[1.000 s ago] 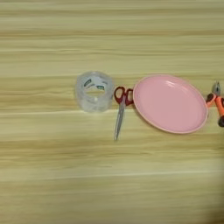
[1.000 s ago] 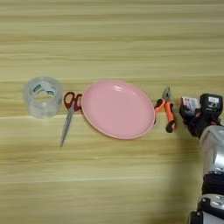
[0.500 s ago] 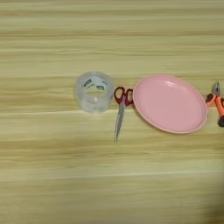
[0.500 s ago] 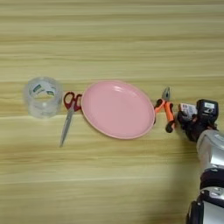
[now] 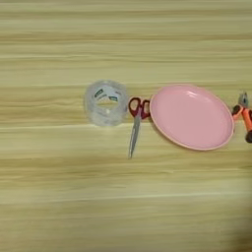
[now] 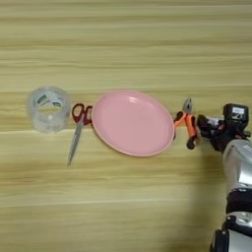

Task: Move the objects on the table

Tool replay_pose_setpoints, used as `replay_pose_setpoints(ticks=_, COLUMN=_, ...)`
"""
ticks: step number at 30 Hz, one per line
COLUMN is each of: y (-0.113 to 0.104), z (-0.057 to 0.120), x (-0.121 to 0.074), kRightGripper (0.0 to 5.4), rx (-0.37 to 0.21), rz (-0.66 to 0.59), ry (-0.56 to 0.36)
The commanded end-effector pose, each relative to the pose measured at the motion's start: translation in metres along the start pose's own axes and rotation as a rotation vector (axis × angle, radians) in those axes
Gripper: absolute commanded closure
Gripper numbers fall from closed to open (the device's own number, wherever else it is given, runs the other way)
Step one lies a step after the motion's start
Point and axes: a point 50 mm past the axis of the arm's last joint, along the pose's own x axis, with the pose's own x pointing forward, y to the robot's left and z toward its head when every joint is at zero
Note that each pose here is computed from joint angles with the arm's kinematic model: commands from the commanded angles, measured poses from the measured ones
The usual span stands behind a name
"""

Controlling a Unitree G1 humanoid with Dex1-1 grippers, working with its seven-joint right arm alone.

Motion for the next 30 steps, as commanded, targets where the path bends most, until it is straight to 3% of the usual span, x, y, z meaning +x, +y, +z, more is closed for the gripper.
replay_pose_setpoints(ticks=1, y=0.003, z=0.038, x=-0.003, kRightGripper=1.43, rx=-0.026, rz=-0.022, ry=-0.161)
replay_pose_setpoints(ticks=7, y=0.016, z=0.037, x=-0.004, kRightGripper=0.78, rx=-0.047, rz=-0.006, ry=-0.172)
replay_pose_setpoints(ticks=14, y=0.033, z=0.022, x=0.006, kRightGripper=0.04, rx=-0.072, rz=0.025, ry=-0.127)
replay_pose_setpoints(ticks=30, y=0.045, z=0.013, x=0.012, kRightGripper=0.04, rx=-0.087, rz=0.059, ry=-0.113)
